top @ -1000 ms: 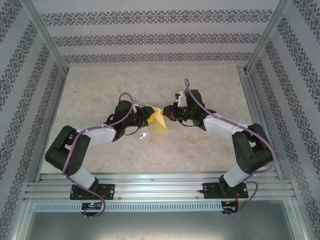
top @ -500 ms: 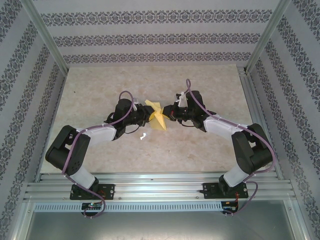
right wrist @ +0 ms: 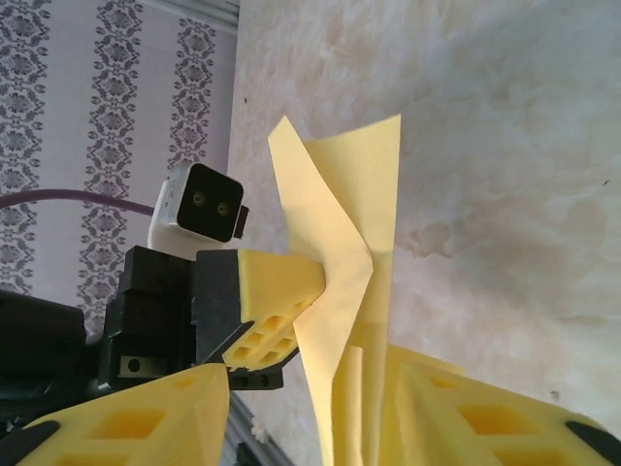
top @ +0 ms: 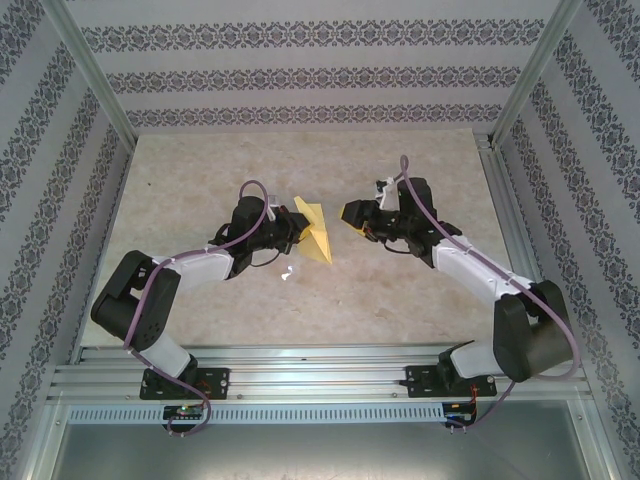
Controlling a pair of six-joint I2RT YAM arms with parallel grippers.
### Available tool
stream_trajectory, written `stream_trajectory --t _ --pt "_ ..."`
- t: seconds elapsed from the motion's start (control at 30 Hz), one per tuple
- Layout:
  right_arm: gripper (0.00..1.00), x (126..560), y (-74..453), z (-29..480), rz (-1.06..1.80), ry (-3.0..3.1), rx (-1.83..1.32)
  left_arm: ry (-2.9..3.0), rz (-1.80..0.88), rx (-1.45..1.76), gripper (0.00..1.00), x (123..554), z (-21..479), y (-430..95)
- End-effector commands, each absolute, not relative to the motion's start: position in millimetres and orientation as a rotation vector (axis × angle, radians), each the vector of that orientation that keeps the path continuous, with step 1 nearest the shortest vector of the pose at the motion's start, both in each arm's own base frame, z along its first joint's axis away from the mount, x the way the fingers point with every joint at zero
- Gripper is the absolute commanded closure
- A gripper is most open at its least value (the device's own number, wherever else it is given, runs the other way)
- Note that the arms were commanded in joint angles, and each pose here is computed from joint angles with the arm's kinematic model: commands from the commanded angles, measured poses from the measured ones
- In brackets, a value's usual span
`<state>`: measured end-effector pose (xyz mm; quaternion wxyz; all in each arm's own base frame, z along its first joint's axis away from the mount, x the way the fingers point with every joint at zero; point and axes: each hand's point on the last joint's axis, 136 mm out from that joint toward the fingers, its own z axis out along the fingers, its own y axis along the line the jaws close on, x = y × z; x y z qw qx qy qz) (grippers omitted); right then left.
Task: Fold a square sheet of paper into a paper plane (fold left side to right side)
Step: Turn over the paper at the center of the table.
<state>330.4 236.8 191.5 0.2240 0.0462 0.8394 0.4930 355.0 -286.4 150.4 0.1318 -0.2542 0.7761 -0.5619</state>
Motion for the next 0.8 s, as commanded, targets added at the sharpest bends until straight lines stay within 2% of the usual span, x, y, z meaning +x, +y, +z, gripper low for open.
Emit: stream_trajectory --t 0.0,0.17,0.47,0.53,0.77 --pt "0.46 311 240 172 1.366 2.385 0.077 2.222 -1.645 -0.663 0.95 356 172 -291" --pt "0.41 310 259 168 1.451 2.37 0.05 2.215 -1.649 -0.655 0.95 355 176 -291" --pt "0.41 312 295 161 1.595 2.352 0.021 2.216 -1.646 -0.653 0.94 354 178 -290" --pt "0.45 310 299 161 1.617 2.35 0.02 2.214 -1.652 -0.654 0.94 354 178 -290" --pt "0.69 310 301 163 1.635 2.35 0.022 2.227 -1.643 -0.657 0.92 354 175 -291"
